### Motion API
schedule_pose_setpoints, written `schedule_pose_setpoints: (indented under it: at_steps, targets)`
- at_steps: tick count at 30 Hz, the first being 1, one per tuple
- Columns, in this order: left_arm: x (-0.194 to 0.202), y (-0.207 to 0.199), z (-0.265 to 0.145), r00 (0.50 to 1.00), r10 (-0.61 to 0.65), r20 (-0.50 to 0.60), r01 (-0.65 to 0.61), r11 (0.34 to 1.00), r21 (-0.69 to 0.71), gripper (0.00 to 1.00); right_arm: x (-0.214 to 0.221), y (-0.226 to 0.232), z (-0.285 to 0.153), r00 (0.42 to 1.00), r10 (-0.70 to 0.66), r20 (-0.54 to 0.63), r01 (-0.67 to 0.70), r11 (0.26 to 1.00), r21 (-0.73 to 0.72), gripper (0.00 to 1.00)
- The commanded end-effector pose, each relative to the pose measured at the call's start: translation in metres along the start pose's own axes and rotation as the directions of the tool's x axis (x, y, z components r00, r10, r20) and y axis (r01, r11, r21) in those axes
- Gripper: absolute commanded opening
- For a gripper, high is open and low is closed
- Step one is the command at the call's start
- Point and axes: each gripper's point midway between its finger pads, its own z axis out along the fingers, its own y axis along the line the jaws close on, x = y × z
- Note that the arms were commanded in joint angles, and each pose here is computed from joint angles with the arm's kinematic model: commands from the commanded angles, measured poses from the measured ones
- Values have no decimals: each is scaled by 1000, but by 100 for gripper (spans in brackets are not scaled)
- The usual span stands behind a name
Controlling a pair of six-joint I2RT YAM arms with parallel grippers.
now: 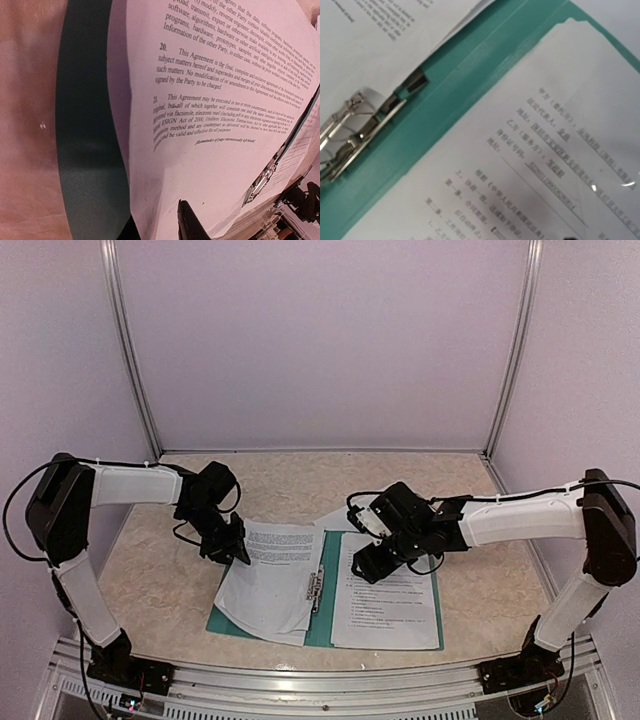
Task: Put the files into the folder
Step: Place the file on the spring clip of the folder.
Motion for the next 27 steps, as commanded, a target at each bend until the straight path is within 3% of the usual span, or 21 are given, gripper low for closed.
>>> schedule_pose_setpoints:
  at_steps: [1, 7, 14, 22, 27]
  targets:
    - [-3, 6, 1, 1000, 0, 10, 0, 999, -35, 20, -3, 6, 3, 1000, -6, -1, 6, 1000, -11, 69]
    - [-3, 13, -1, 1000, 4, 18, -3, 997, -77, 21, -4, 17, 5, 999, -43, -2, 43, 998, -39, 69]
    - [-3, 19, 0, 1000, 7, 23, -4, 994, -111, 21, -4, 61, 7, 978, -208, 6, 208, 973, -97, 69]
    - [-5, 29, -8, 999, 17, 48, -8, 983, -183, 31, 0, 83, 18, 961, -275, -24, 271, 956, -113, 69]
    - [-10, 34, -32, 990, 57, 131, -18, 960, -281, 44, -1, 84, 16, 963, -269, -15, 266, 957, -119, 69]
